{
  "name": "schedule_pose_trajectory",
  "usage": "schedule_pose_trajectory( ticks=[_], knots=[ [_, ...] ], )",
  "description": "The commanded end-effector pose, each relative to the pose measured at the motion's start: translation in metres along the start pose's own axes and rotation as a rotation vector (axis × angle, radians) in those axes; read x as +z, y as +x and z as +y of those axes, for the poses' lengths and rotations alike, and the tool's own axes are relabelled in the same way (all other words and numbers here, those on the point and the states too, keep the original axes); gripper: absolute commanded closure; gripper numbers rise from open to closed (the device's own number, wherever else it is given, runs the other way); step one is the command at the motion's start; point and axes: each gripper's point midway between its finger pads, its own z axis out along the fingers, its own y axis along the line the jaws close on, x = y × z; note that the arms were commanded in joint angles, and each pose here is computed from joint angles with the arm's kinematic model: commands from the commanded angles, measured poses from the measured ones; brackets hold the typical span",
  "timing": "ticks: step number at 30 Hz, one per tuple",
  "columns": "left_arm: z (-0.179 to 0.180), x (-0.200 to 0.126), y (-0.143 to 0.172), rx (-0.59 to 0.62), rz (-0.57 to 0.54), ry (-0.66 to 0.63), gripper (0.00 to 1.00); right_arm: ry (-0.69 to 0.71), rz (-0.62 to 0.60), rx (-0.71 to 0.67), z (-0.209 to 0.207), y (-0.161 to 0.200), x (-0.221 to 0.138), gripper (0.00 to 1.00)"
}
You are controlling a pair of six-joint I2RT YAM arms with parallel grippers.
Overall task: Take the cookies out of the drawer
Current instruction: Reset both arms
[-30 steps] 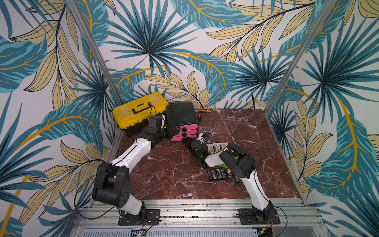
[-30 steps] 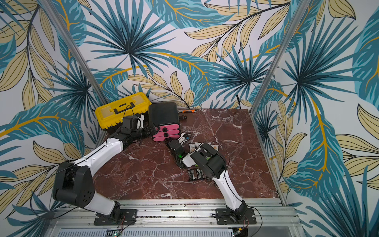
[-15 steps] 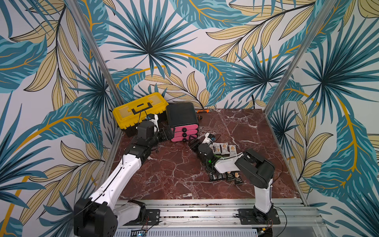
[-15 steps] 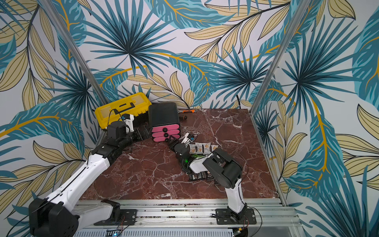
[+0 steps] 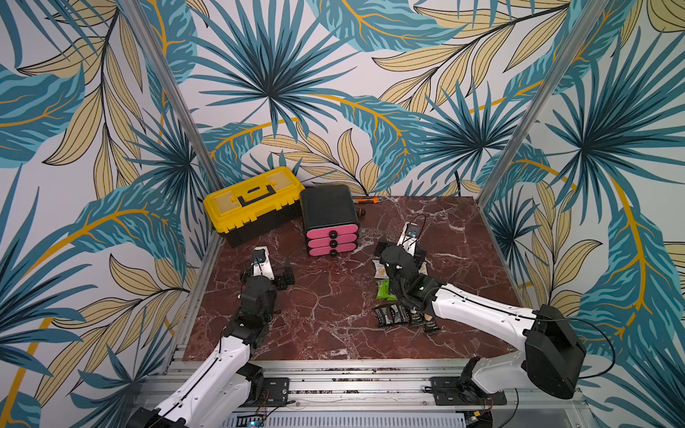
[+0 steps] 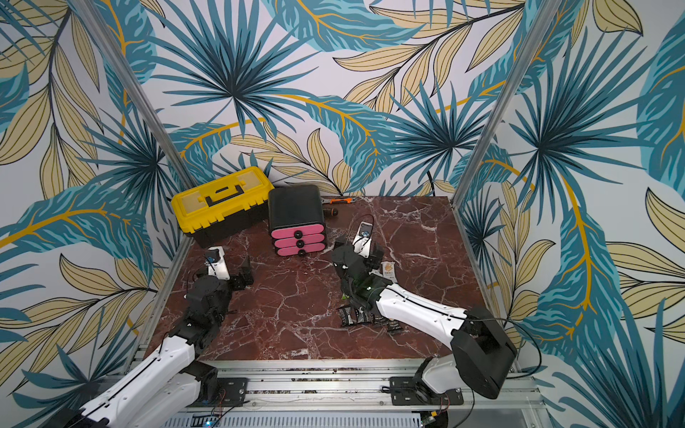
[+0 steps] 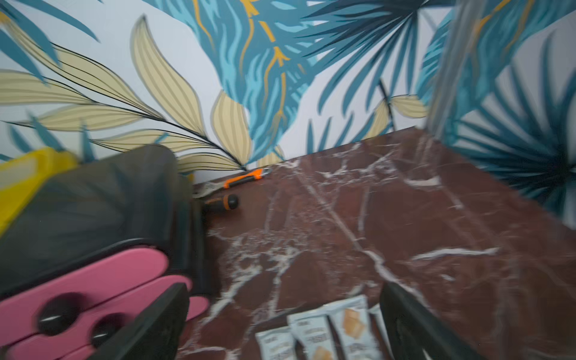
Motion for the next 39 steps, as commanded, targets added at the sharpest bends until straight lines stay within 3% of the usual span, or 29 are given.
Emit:
schedule_pose_trajectory(
  ticks=[1,6,10,14,17,22,25,27,29,39],
  knots=[
    [0.034,0.0,-0.019,0.047,-0.153,-0.167,0.0,0.284,0.012,-0.318,-0.08,0.011,0.006,0.01],
    [0.044,0.018,-0.002,0.1,-0.121,-0.187,0.0,0.203,-0.015,-0.251,-0.119,0.032,0.029,0.01],
    [0.052,0.034,0.021,0.097,-0.08,-0.196,0.0,0.181,-0.023,-0.273,-0.128,0.04,0.044,0.01],
    [0.06,0.043,0.018,0.059,-0.143,-0.205,0.0,0.203,-0.014,-0.246,-0.144,0.062,0.066,0.0],
    [0.058,0.055,0.031,0.025,-0.096,-0.156,0.0,0.209,-0.072,-0.213,-0.154,0.067,0.075,0.01],
    [0.043,0.065,0.048,0.061,-0.114,-0.067,0.0,0.13,-0.021,-0.108,-0.17,0.077,0.085,0.01],
    [0.04,0.074,0.049,0.069,-0.067,-0.06,0.0,0.009,0.015,-0.08,-0.162,0.089,0.09,0.01],
    [0.04,0.088,0.049,0.08,-0.025,-0.078,0.0,-0.014,-0.007,-0.113,-0.155,0.093,0.099,0.0],
    [0.042,0.096,0.054,0.08,0.04,-0.093,0.0,0.001,0.058,-0.085,-0.16,0.097,0.098,0.01],
    [0.044,0.096,0.053,0.072,0.029,-0.093,0.0,0.013,0.044,-0.088,-0.162,0.096,0.1,0.01]
  ],
)
